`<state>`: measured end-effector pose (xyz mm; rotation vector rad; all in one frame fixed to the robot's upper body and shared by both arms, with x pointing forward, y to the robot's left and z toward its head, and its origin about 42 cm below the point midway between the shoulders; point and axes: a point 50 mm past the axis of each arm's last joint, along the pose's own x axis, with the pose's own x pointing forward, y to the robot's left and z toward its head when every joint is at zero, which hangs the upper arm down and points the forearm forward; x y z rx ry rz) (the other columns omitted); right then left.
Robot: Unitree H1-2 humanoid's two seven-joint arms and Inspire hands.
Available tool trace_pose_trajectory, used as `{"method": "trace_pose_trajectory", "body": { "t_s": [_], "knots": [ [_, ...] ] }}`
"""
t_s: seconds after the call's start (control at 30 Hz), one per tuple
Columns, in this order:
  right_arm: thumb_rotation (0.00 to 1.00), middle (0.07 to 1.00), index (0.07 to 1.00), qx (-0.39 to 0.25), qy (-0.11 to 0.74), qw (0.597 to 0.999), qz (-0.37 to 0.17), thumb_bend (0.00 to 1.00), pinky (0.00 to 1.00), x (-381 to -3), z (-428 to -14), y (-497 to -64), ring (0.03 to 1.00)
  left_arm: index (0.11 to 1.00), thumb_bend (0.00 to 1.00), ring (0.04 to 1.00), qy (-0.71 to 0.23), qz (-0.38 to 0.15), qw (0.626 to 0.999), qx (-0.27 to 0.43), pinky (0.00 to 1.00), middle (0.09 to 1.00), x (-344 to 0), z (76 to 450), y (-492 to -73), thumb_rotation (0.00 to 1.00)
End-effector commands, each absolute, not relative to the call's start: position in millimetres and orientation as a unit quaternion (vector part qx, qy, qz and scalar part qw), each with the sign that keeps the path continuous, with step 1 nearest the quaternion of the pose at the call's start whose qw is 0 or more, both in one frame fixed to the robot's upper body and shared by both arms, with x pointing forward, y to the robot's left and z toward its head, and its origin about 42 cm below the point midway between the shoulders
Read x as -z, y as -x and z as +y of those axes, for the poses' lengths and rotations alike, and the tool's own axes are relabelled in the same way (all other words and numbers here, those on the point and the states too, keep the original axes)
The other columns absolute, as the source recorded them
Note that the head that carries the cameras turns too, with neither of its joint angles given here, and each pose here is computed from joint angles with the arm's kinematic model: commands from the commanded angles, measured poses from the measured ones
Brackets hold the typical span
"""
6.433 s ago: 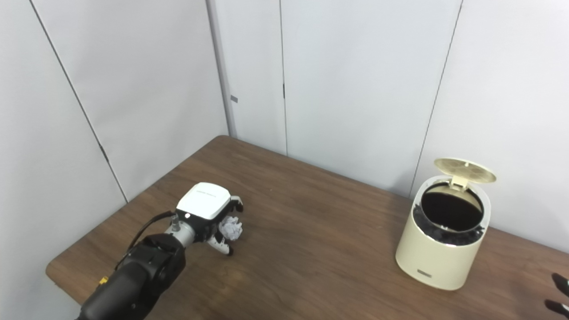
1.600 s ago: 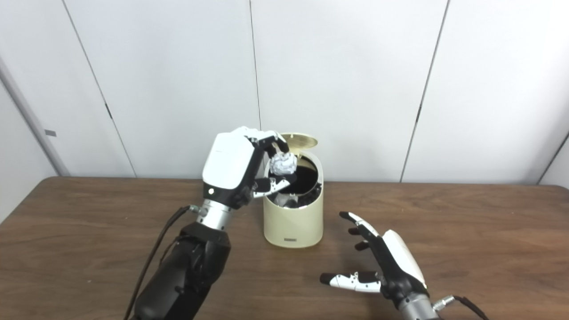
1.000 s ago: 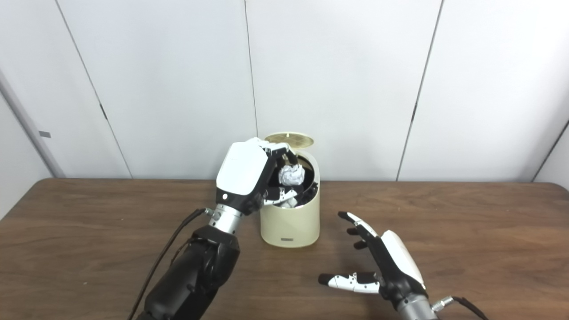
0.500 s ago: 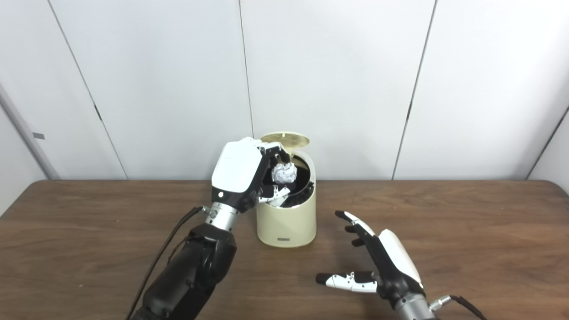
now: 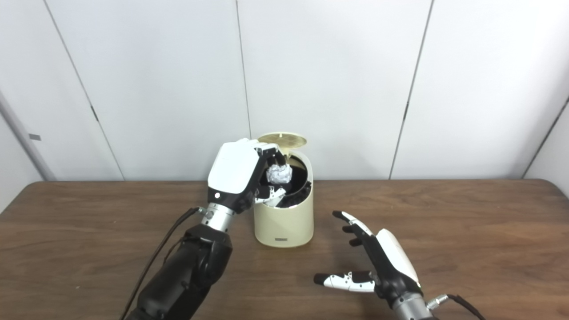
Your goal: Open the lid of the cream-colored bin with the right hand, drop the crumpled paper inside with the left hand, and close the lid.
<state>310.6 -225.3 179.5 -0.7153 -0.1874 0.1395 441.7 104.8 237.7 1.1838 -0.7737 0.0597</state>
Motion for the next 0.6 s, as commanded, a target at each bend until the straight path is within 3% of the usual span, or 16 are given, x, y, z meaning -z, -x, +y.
{"method": "trace_pose_trajectory", "body": {
  "t_s": [0.0, 0.57],
  "knots": [
    [0.33, 0.91, 0.879, -0.054, 0.347, 0.927, -0.128, 0.74, 0.74, -195.4, -224.6, -313.8, 0.849, 0.644, 0.55, 0.587, -0.535, -0.393, 0.747, -0.046, 0.63, 0.493, -266.7, 99.9, -445.2, 0.0],
    [0.35, 0.908, 0.88, -0.056, 0.347, 0.927, -0.129, 0.74, 0.71, -195.8, -224.2, -315.4, 0.838, 0.682, 0.55, 0.594, -0.535, -0.391, 0.748, -0.048, 0.64, 0.492, -272.1, 100.9, -442.7, 0.0]
  ]
}}
